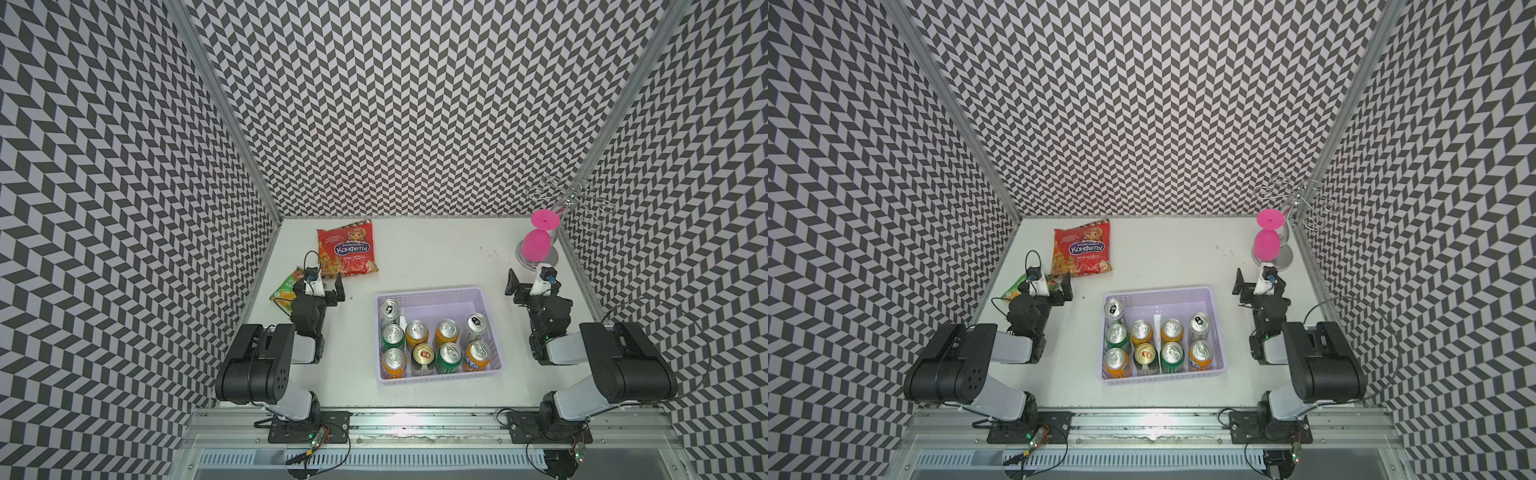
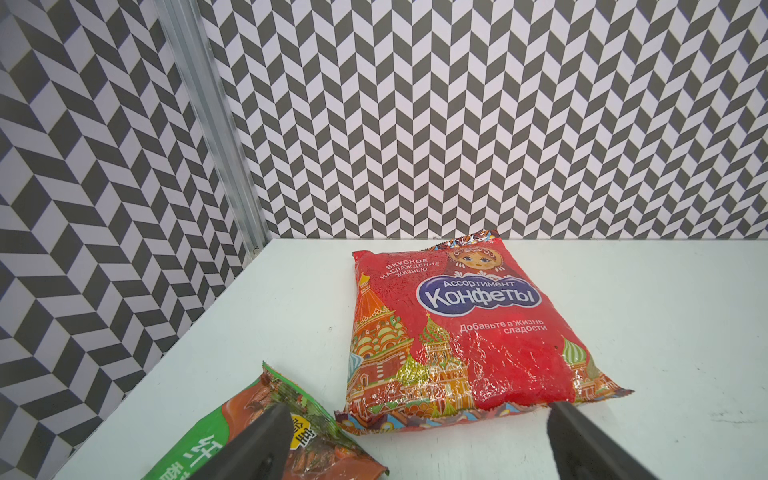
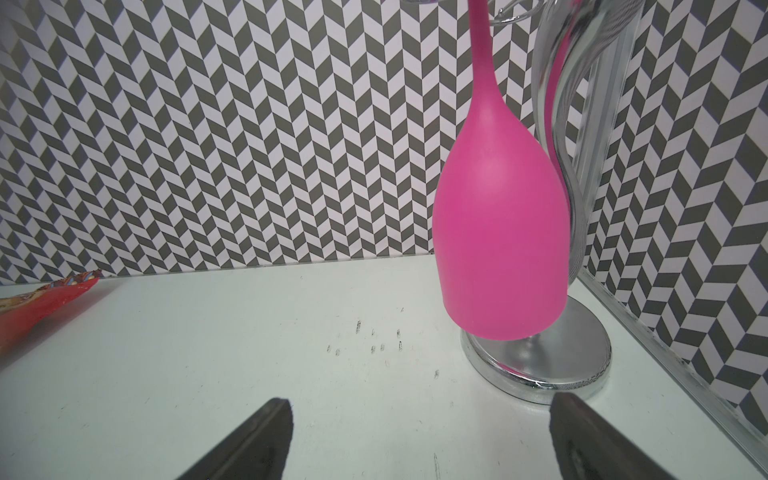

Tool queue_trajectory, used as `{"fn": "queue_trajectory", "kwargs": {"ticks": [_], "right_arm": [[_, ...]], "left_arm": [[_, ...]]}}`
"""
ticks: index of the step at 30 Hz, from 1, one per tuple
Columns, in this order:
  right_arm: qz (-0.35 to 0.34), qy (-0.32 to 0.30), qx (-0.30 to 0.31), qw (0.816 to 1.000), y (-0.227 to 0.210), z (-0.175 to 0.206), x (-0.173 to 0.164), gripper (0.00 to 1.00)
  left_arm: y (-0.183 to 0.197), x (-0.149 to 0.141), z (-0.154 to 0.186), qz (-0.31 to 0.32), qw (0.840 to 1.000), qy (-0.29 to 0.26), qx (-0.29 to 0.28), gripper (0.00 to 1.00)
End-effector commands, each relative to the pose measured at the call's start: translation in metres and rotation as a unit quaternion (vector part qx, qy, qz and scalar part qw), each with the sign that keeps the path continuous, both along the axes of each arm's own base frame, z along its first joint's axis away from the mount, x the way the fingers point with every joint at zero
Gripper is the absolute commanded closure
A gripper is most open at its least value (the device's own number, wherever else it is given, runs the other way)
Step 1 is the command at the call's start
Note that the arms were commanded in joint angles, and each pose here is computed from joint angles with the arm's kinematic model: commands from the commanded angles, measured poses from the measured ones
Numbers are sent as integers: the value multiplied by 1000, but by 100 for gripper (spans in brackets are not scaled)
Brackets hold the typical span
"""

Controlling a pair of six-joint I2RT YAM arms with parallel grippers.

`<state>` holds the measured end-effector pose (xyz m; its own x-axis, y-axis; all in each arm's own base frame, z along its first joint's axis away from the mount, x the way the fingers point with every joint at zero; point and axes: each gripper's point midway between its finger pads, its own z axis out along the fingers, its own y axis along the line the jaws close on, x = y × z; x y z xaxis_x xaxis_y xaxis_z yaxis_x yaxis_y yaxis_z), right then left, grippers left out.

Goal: Take out the drinks from the basket
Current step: Move the basket to the center of the board.

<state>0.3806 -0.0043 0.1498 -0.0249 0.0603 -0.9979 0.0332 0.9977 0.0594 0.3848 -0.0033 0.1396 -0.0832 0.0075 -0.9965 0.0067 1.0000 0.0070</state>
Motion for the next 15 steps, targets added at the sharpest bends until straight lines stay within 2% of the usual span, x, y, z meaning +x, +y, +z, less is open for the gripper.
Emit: {"fn": "queue_trajectory", "kwargs": {"ticks": [1,7,8,11,15], "right_arm": [[-3,-23,-1,1000,1,9,-1,0],[-19,-39,9,999,-5,19,-3,0],[-30,-26,13,999,-9,10,-11,0],[-50,-39,23,998,-16,20,-20,0],[-56,-40,36,997,-18,32,-27,0]], "left_arm": [[0,3,5,-3,1000,-8,-1,1],[8,-7,31,27,999,-16,-20,1],[10,-8,37,32,999,-15,-29,1],[9,-11,59,32,996,-14,-78,1],[3,-13,80,24,984,4,-174,1]]}}
